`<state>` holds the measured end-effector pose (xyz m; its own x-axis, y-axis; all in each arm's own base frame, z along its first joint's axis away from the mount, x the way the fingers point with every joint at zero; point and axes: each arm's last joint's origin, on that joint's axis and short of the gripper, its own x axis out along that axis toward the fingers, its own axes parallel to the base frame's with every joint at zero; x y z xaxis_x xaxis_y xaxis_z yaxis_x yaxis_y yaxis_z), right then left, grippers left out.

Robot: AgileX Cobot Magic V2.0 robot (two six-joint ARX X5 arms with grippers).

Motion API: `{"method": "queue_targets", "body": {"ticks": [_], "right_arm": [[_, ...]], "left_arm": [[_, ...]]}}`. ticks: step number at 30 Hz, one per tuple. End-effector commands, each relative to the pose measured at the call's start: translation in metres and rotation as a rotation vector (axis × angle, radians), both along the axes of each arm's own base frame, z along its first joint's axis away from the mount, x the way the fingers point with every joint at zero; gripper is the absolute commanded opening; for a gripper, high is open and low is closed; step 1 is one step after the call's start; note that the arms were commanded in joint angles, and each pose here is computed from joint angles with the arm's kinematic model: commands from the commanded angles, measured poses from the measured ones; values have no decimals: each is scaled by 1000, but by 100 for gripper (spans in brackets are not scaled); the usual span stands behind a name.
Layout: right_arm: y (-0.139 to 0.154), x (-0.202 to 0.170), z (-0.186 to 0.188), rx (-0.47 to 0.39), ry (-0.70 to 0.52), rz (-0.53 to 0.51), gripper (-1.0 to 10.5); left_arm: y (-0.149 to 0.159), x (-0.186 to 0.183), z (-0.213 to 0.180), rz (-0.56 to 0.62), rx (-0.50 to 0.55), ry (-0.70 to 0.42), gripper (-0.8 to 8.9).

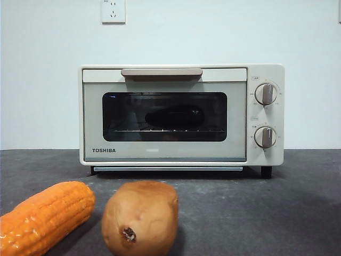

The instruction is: Take the eggplant from the table,put the eggplant in the oven

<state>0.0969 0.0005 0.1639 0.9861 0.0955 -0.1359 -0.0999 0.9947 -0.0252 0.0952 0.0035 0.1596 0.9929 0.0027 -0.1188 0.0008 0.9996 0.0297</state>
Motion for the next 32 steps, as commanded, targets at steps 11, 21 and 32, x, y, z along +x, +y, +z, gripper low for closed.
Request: {"method": "queue_targets", "body": {"ticks": [11,21,32], "right_arm": [[0,1,-13,59,41,-12,5],[0,1,-13,58,41,-12,5],[0,1,-13,58,41,-12,5]], "left_arm": [[0,1,-8,1,7,16,4],[0,1,-8,1,7,16,4],[0,1,-8,1,7,16,4]]}}
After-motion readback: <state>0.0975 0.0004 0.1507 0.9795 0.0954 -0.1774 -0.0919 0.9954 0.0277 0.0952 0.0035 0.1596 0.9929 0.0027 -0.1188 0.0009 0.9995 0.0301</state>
